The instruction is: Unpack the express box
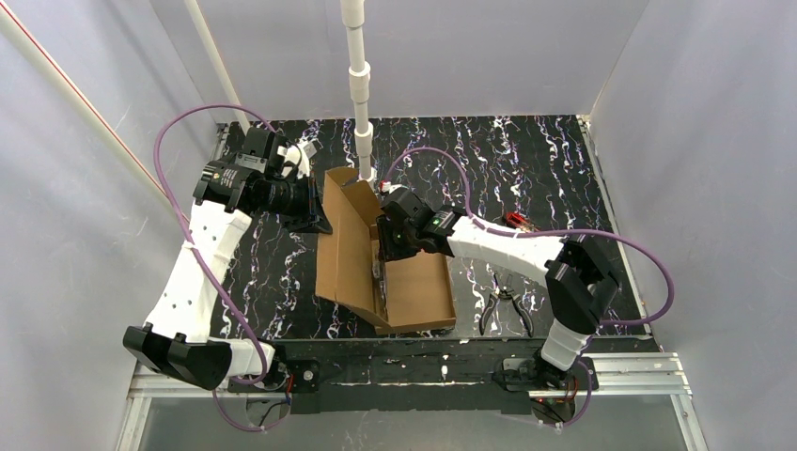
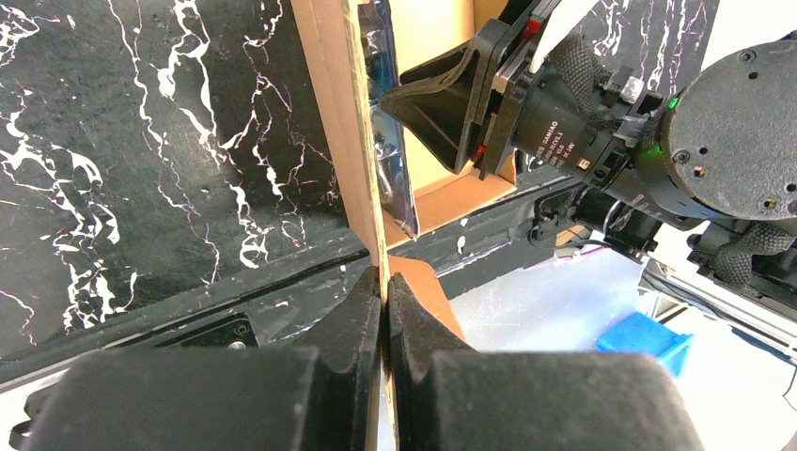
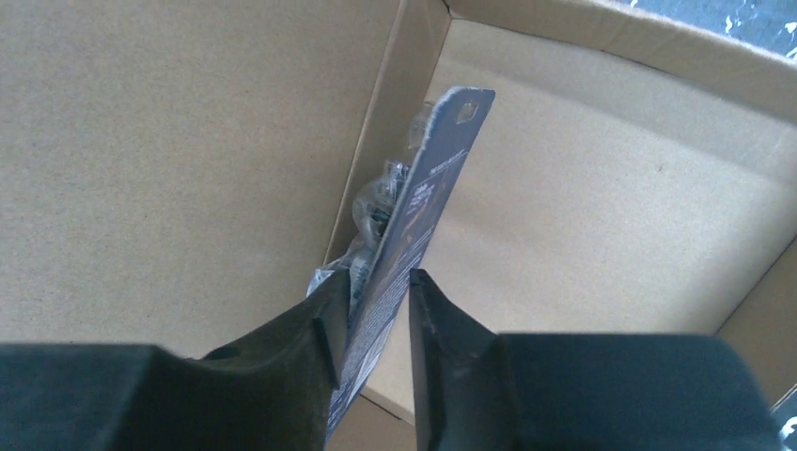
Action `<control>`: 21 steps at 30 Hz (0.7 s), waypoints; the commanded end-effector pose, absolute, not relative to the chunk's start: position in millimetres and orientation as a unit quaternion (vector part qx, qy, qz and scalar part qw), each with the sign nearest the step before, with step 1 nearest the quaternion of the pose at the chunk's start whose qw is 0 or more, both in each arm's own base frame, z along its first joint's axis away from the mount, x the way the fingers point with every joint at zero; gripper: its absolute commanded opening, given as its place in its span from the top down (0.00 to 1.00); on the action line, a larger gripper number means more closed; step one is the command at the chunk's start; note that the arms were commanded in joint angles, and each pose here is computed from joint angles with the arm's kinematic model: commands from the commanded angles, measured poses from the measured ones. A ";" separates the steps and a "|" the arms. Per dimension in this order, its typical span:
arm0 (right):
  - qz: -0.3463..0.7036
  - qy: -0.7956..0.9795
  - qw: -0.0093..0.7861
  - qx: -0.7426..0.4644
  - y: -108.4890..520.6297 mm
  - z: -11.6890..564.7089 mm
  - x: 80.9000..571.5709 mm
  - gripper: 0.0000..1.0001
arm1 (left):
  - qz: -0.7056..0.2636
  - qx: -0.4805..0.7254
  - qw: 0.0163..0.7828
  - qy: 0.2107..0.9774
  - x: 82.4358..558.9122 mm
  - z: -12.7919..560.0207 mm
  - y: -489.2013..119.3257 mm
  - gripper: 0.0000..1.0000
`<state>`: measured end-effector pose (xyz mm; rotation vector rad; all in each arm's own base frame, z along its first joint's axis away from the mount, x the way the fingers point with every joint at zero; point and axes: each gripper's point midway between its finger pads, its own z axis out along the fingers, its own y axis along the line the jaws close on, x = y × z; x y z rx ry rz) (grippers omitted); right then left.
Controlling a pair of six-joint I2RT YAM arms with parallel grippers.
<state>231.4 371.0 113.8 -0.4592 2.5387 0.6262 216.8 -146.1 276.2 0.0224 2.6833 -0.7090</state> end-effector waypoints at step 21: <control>0.223 0.874 0.388 -0.187 324.7 194.9 244.9 0.99 | -0.244 0.036 0.213 0.945 210.3 282.5 -139.5 1.00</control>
